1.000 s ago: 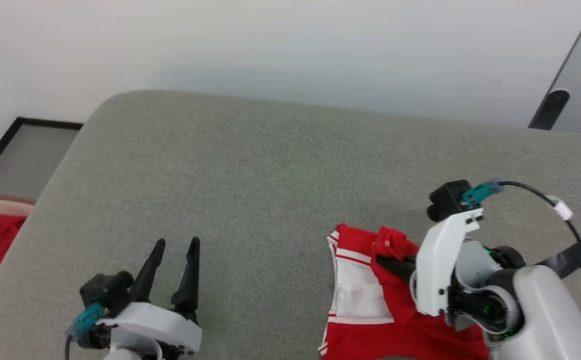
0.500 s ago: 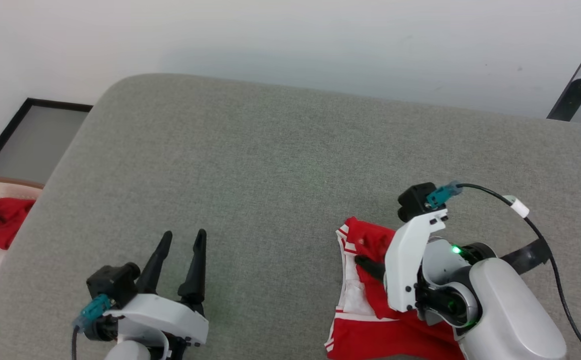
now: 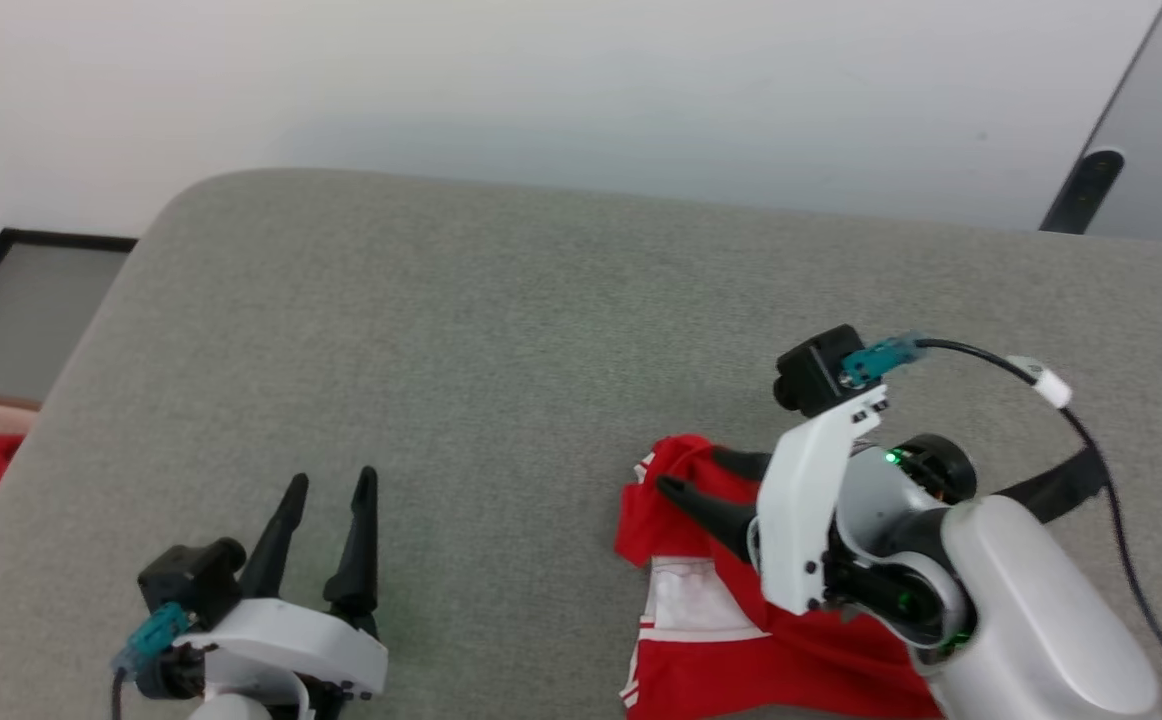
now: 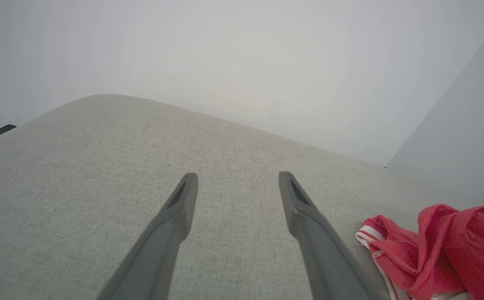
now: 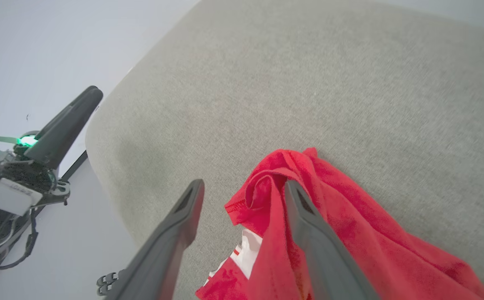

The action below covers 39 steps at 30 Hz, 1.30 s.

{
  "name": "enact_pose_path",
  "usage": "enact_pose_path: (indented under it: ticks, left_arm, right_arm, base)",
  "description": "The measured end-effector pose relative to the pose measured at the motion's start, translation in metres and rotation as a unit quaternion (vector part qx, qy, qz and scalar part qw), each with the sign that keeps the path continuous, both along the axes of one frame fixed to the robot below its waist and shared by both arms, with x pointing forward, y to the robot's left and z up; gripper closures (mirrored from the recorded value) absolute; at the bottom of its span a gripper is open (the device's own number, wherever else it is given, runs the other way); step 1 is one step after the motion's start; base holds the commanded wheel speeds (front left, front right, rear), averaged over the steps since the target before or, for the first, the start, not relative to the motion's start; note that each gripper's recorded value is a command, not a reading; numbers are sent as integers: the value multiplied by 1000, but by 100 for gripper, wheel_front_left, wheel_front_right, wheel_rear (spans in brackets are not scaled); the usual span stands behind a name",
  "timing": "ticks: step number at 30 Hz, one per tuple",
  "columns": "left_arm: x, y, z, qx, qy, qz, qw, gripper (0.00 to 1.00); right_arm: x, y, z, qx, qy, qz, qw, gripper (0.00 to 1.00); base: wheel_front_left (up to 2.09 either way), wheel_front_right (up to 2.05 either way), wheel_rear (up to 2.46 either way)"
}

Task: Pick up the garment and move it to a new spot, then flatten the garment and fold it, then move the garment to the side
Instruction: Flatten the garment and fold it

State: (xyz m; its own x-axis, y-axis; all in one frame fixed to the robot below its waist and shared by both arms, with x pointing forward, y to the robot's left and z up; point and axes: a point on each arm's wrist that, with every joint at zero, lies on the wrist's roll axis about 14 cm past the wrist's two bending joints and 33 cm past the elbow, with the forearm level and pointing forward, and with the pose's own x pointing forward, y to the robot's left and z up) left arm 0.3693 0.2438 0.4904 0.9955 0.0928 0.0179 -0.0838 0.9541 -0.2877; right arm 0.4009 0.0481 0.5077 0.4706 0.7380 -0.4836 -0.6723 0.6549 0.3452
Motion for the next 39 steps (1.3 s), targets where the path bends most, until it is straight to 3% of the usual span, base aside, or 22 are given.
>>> enact_pose_path:
  ticks: [6, 11, 14, 23, 39]
  left_arm:
    - [5, -6, 1, 7, -3, -11, 1000, 0]
    - [9, -12, 3, 16, -6, -24, 1000, 0]
    - [12, -17, 3, 16, -7, -31, 999, 0]
    - [21, -35, 5, 15, -11, -58, 998, 0]
    - [6, -16, 5, 11, -9, -29, 999, 0]
  right_arm:
    - [6, -28, 36, 33, -106, -18, 994, 0]
    - [5, -54, 61, 83, -194, -53, 976, 0]
    - [1, -68, 61, 100, -212, -72, 969, 0]
    - [-8, -65, 35, 85, -187, -55, 977, 0]
    - [-58, -7, 17, 69, -98, 92, 988, 0]
  base:
    - [0, 0, 0]
    - [0, 0, 0]
    - [0, 0, 0]
    - [0, 0, 0]
    - [0, 0, 0]
